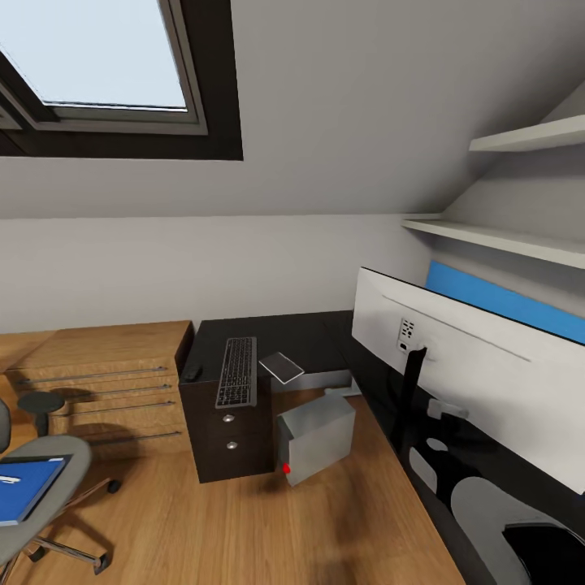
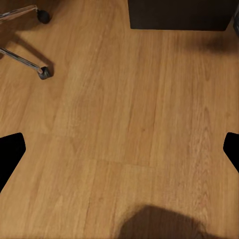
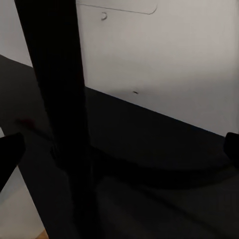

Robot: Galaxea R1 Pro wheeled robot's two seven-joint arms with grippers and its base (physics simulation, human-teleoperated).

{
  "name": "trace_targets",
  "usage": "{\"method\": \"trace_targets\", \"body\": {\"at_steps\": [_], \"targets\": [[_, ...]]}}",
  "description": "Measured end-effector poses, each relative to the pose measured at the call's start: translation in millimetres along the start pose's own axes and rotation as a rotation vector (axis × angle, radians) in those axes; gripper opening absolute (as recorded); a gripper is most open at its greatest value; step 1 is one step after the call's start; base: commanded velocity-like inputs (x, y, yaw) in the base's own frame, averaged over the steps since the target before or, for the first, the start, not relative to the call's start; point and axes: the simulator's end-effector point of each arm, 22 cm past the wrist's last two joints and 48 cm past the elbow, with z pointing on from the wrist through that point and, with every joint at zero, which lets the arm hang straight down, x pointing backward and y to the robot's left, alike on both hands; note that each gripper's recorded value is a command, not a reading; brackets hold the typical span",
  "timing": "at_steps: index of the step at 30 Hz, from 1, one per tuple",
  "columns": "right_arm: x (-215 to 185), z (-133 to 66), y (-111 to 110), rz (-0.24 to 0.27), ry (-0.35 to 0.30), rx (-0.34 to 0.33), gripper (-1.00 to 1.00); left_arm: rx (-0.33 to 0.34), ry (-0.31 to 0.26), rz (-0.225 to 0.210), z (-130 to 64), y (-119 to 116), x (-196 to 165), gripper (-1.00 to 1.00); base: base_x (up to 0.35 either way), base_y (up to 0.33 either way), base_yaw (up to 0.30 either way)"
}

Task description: In the bedroom, organize the workspace by keeping the computer under the desk, ensuring the monitor is on the desk, placing the keyboard on the desk next to the monitor, placing the mouse on the desk next to the keyboard, moving the folder from the swivel chair onto the desk next to the mouse, stacking the notebook on top of the folder with the pen on top of the notebook, and positioning the swivel chair next to the desk.

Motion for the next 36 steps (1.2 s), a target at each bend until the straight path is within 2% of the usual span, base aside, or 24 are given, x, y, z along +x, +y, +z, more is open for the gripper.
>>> {"method": "trace_targets", "body": {"at_steps": [12, 22, 36], "targets": [[-4.3, -1.8, 6.5, 0.004, -0.026, -0.016, 1.00, -0.001, 0.001, 0.001, 0.1, 0.5, 0.2, 1.00, 0.000, 0.000, 0.000], [-4.7, -3.7, 25.2, 0.004, -0.030, -0.094, 1.00, -0.002, 0.002, 0.000, 0.2, 1.2, 0.7, 1.00, 0.000, 0.000, 0.000], [-4.7, -3.8, 26.8, 0.003, -0.029, -0.100, 1.00, -0.002, 0.002, 0.000, 0.3, 1.4, 0.6, 1.00, 0.000, 0.000, 0.000]]}}
